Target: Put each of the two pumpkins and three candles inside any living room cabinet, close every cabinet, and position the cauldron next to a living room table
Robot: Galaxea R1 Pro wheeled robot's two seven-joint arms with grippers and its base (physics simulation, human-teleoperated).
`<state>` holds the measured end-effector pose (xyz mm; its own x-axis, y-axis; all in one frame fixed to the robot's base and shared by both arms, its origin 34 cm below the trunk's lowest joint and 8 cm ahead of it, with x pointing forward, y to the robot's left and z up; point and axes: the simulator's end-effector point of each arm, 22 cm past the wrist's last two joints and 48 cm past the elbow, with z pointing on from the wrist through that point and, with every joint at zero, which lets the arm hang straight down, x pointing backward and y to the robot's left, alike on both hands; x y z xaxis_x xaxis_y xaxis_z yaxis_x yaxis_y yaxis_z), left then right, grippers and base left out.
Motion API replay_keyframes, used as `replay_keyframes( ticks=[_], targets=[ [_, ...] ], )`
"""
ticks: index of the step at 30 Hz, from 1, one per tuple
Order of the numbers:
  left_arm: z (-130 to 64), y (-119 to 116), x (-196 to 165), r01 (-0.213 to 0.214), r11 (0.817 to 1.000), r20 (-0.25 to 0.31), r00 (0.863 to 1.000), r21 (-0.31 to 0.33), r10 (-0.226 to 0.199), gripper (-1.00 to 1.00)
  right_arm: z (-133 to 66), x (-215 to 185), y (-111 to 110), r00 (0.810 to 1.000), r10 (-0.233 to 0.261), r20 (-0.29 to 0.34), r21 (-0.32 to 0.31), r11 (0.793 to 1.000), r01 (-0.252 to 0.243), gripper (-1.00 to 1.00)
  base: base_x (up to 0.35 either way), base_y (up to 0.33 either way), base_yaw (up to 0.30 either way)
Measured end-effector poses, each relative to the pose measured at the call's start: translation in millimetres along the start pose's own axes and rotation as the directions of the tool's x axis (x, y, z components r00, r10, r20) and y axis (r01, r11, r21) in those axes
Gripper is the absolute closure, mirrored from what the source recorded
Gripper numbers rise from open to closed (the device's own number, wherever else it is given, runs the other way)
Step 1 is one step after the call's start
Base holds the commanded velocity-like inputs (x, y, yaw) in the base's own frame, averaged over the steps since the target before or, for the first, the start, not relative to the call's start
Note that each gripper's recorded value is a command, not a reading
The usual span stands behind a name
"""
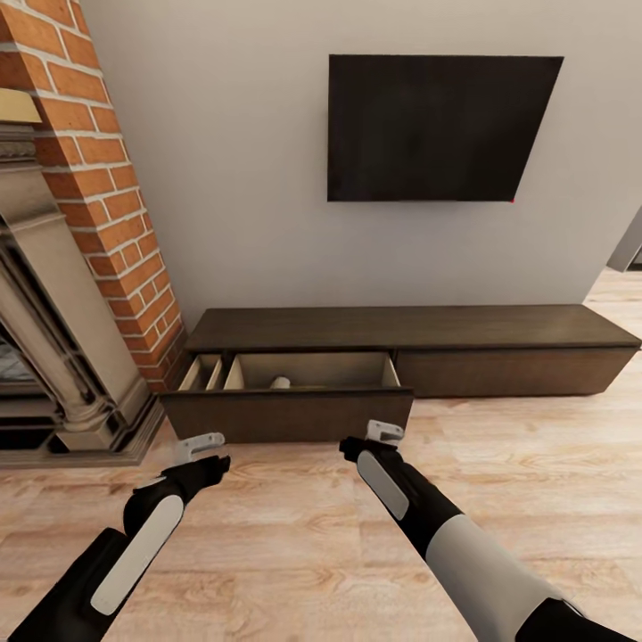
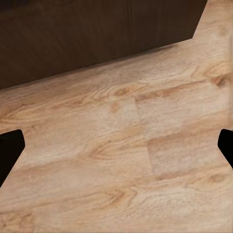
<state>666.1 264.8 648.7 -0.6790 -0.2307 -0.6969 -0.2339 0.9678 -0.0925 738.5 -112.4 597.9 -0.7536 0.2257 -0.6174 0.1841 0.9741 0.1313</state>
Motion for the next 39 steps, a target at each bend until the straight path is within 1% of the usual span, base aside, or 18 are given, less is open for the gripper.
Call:
replay_keyframes(
  ticks=[5, 9, 13, 17, 19, 21, 22, 25, 28, 30, 32, 34, 35, 37, 38, 39],
  targets=[
    [7.8, -7.8, 10.9, -0.038, 0.999, 0.04, 0.998, -0.007, 0.038, -1.0, 6.2, -1.0, -2.9, 0.999, -0.024, 0.039, 0.013, 1.0, 0.023, -1.0, 0.0, 0.0, 0.0],
    [12.3, -11.2, 18.2, -0.049, 0.999, 0.049, 0.998, -0.006, 0.049, -1.0, 11.3, -2.3, -6.4, 0.997, -0.037, 0.073, 0.026, 0.999, 0.035, -1.0, 0.0, 0.0, 0.0],
    [16.7, -11.6, 22.0, -0.051, 0.999, 0.068, 0.996, -0.009, 0.051, -1.0, 16.8, -4.3, -10.1, 0.993, -0.021, 0.116, 0.031, 0.999, 0.017, -1.0, 0.0, 0.0, 0.0],
    [20.7, -9.2, 21.7, -0.057, 0.998, 0.103, 0.993, -0.021, 0.058, -1.0, 22.6, -0.7, -12.9, 0.991, -0.014, 0.131, 0.034, 0.999, 0.01, -1.0, 0.0, 0.0, 0.0],
    [22.5, -8.5, 20.2, -0.046, 0.999, 0.126, 0.991, -0.023, 0.048, -1.0, 24.9, -2.7, -15.0, 0.988, -0.012, 0.156, 0.039, 0.999, 0.006, -1.0, 0.0, 0.0, 0.0],
    [24.4, -8.7, 21.3, -0.041, 0.999, 0.138, 0.989, -0.022, 0.044, -1.0, 26.8, -4.6, -18.1, 0.982, -0.024, 0.187, 0.049, 0.999, 0.015, -1.0, 0.0, 0.0, 0.0],
    [24.9, -11.7, 23.4, -0.049, 0.999, 0.144, 0.988, -0.019, 0.051, -1.0, 27.4, -7.8, -20.7, 0.977, -0.04, 0.21, 0.06, 0.998, 0.028, -1.0, 0.0, 0.0, 0.0],
    [27.3, -16.9, 30.1, -0.07, 0.997, 0.153, 0.986, -0.014, 0.071, -1.0, 30.3, -8.6, -23.9, 0.97, -0.062, 0.235, 0.072, 0.996, 0.046, -1.0, 0.0, 0.0, 0.0],
    [30.5, -27.5, 39.2, -0.072, 0.997, 0.151, 0.986, -0.001, 0.071, -1.0, 32.7, -8.7, -21.4, 0.964, -0.061, 0.259, 0.064, 0.997, 0.046, -1.0, 0.0, 0.0, 0.0],
    [32.8, -35.4, 44.9, -0.073, 0.997, 0.154, 0.986, 0.004, 0.071, -1.0, 33.0, -13.3, -17.6, 0.954, -0.051, 0.294, 0.044, 0.998, 0.039, -1.0, 0.0, 0.0, 0.0],
    [36.2, -35.1, 48.3, -0.085, 0.996, 0.162, 0.983, -0.009, 0.085, -1.0, 33.4, -13.7, -11.7, 0.944, -0.063, 0.324, 0.03, 0.998, 0.057, -1.0, 0.0, 0.0, 0.0],
    [41.4, -31.7, 53.6, -0.103, 0.994, 0.165, 0.981, -0.028, 0.106, -1.0, 32.2, -17.1, -4.7, 0.921, -0.101, 0.376, 0.022, 0.995, 0.101, -1.0, 0.0, 0.0, 0.0],
    [43.4, -32.2, 55.8, -0.11, 0.994, 0.167, 0.979, -0.027, 0.113, -1.0, 31.9, -17.9, -3.5, 0.909, -0.116, 0.4, 0.022, 0.993, 0.118, -1.0, 0.0, 0.0, 0.0],
    [46.6, -37.4, 59.8, -0.122, 0.993, 0.17, 0.978, -0.003, 0.121, -1.0, 33.1, -16.2, -2.5, 0.897, -0.135, 0.421, 0.023, 0.99, 0.138, -1.0, 0.0, 0.0, 0.0],
    [47.9, -38.9, 61.9, -0.125, 0.992, 0.171, 0.978, 0.005, 0.122, -1.0, 34.2, -14.7, -2.6, 0.895, -0.138, 0.424, 0.023, 0.99, 0.142, -1.0, 0.0, 0.0, 0.0],
    [49.3, -43.6, 63.8, -0.13, 0.991, 0.174, 0.977, 0.028, 0.123, -1.0, 35.2, -13.2, -2.2, 0.892, -0.144, 0.429, 0.023, 0.989, 0.148, -1.0, 0.0, 0.0, 0.0]
  ],
)
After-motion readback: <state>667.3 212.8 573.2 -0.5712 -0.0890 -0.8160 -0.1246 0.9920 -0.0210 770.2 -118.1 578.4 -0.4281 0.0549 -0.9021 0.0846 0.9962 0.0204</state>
